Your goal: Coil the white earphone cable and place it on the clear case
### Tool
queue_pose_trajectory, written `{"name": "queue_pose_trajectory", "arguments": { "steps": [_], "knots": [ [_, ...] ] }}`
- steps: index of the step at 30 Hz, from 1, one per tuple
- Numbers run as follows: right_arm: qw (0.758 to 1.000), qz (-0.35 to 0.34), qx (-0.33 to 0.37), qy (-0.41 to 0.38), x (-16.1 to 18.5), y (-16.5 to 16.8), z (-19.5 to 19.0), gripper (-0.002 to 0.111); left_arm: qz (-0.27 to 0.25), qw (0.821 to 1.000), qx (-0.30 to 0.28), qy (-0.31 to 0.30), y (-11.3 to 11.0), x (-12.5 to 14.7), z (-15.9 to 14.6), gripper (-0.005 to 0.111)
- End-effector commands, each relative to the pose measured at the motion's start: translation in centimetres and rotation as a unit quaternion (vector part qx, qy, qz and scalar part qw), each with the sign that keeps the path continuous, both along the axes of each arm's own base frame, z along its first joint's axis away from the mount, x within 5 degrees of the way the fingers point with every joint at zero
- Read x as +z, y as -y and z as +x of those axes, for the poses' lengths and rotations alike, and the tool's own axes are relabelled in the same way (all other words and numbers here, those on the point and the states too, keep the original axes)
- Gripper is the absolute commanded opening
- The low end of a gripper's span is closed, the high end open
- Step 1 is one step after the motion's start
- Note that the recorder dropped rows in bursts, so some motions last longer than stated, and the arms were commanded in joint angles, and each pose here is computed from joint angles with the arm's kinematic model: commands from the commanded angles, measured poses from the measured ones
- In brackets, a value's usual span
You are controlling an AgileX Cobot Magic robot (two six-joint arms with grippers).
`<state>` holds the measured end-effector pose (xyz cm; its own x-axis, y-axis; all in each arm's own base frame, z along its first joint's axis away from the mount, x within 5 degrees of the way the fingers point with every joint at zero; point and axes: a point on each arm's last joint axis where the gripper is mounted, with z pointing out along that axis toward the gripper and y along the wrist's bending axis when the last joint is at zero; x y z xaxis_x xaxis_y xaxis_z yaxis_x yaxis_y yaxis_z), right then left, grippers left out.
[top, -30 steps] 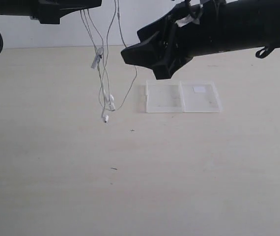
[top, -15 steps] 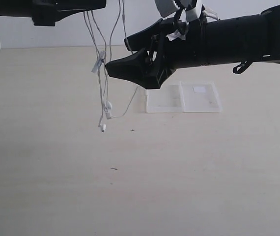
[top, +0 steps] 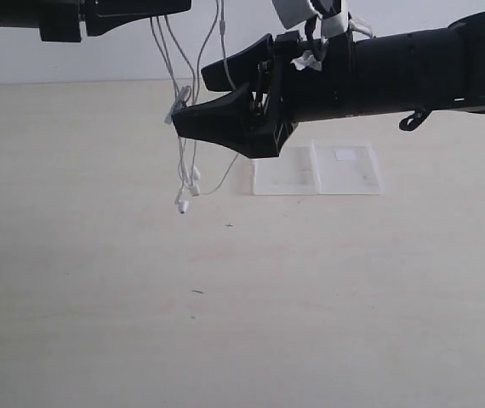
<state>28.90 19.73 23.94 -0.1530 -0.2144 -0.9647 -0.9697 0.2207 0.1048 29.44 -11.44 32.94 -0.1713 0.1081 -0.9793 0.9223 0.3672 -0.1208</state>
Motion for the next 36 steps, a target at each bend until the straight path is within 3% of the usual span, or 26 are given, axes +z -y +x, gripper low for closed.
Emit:
{"name": "queue_pose_trajectory", "arguments": {
  "steps": [1, 12, 19, 28, 32, 36],
  "knots": [
    [1.0, 0.019, 0.022, -0.008, -0.3, -0.2, 0.0, 0.076, -0.02, 1.0, -0.01, 0.003, 0.0, 0.6, -0.3, 0.0],
    [1.0, 0.017, 0.013, -0.004, 0.0, -0.3, 0.4, 0.073, -0.027, 0.999, -0.017, -0.004, 0.2, 0.3, -0.2, 0.0],
    [0.999, -0.017, -0.04, -0.018, -0.7, 0.1, 1.3, 0.073, -0.028, 0.999, -0.018, -0.003, 0.2, 0.3, -0.2, 0.0],
    [0.998, -0.005, -0.032, -0.045, -0.5, 0.0, 1.0, 0.073, -0.029, 0.999, -0.023, 0.0, 0.2, 0.4, -0.3, 0.0],
    [0.998, -0.031, -0.007, -0.063, -1.0, 0.0, 0.4, 0.073, -0.022, 1.0, -0.01, 0.007, 0.1, 0.3, 0.0, 0.0],
    [0.994, -0.064, -0.059, -0.071, -1.5, 0.5, 1.2, 0.073, -0.017, 1.0, -0.006, 0.007, 0.1, 0.2, 0.1, 0.0]
  ]
}}
